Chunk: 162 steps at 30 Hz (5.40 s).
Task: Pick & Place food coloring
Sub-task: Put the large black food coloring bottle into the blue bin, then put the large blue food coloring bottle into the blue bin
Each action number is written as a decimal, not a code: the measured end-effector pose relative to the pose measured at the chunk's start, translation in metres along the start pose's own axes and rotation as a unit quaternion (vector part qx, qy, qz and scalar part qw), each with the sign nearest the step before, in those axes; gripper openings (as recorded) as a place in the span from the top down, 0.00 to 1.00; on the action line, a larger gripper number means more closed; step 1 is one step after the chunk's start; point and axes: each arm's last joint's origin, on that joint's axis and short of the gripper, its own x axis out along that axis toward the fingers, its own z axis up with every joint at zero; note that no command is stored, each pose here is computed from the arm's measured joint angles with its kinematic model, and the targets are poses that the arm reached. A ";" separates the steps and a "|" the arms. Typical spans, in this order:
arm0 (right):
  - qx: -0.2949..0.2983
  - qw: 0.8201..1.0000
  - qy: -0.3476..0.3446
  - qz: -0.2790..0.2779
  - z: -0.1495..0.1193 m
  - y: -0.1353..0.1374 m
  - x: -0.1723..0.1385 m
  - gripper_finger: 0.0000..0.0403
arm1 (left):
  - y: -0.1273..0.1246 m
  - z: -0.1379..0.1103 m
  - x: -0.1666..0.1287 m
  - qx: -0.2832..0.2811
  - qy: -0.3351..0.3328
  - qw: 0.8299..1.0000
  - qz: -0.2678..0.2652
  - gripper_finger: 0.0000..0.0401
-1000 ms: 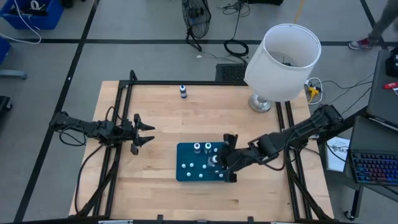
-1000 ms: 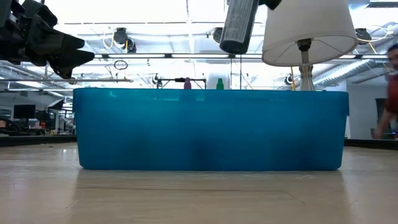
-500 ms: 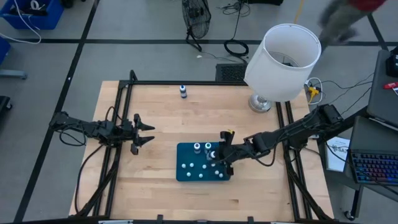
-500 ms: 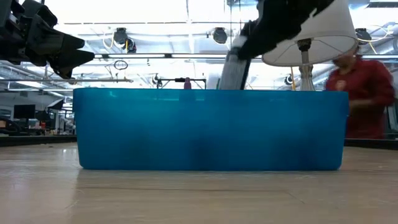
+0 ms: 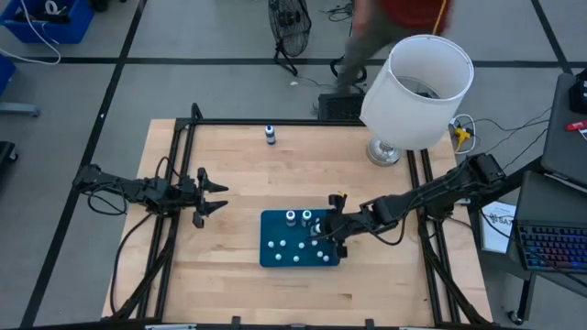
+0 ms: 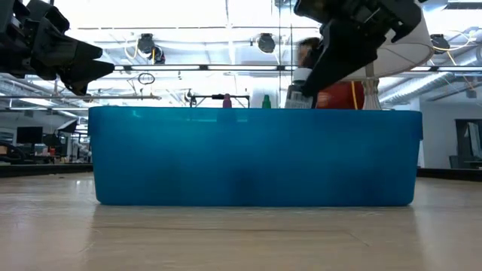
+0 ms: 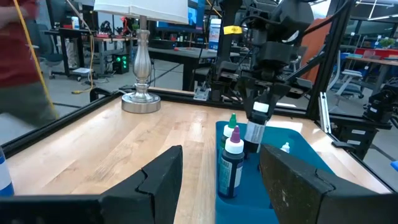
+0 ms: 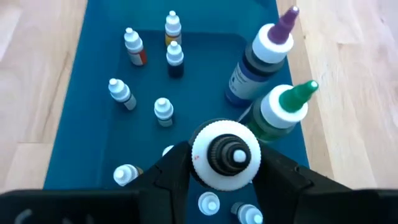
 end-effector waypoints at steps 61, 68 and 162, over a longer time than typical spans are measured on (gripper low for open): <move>-0.022 0.990 0.139 -0.014 0.024 0.001 0.045 0.68 | 0.000 0.000 0.000 0.000 0.000 1.000 0.000 0.47; 0.005 0.992 0.129 0.007 0.020 0.002 0.049 0.68 | 0.000 0.000 0.000 0.000 0.000 1.000 0.000 0.47; 0.072 0.910 -0.408 -0.038 -0.175 -0.085 -0.101 0.46 | 0.000 0.000 0.000 0.000 0.000 1.000 0.000 0.47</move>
